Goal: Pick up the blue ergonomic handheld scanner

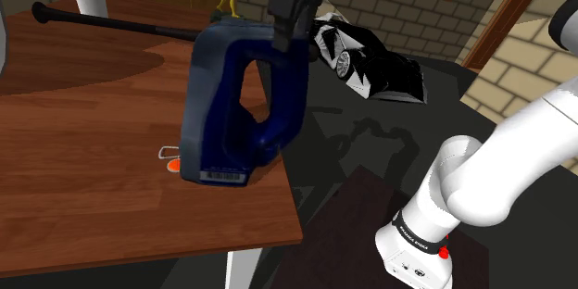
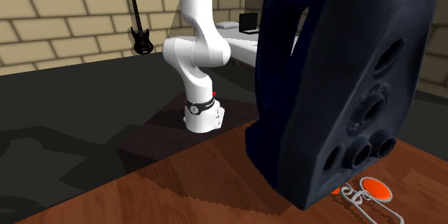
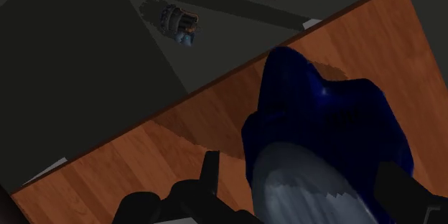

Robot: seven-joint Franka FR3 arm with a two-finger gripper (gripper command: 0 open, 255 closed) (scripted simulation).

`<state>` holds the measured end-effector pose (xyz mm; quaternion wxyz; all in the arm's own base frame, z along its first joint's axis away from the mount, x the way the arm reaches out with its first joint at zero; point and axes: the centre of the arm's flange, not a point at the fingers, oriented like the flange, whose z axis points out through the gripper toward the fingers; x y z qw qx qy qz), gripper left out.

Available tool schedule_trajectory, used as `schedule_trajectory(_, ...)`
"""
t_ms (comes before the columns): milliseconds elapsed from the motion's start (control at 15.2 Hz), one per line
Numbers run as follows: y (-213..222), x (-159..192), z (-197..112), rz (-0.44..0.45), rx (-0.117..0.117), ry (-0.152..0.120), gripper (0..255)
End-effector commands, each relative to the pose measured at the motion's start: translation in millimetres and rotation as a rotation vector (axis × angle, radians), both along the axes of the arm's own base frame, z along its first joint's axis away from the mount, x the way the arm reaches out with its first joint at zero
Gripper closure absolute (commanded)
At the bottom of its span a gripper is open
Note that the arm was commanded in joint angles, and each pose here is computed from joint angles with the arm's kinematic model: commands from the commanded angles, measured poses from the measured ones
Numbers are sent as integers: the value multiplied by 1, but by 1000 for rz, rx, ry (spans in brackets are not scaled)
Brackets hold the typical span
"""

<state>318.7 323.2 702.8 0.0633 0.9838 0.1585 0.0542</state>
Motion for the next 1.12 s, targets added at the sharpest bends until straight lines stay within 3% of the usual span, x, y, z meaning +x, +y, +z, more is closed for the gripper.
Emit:
schedule_trajectory(0, 1, 0, -12, 1, 0, 1, 0)
schedule_trajectory(132, 0, 0, -15, 1, 0, 1, 0)
schedule_trajectory(198, 1, 0, -14, 1, 0, 1, 255)
schedule_trajectory(792, 1, 0, -15, 1, 0, 1, 255)
schedule_trajectory(1056, 1, 0, 7, 1, 0, 1, 255)
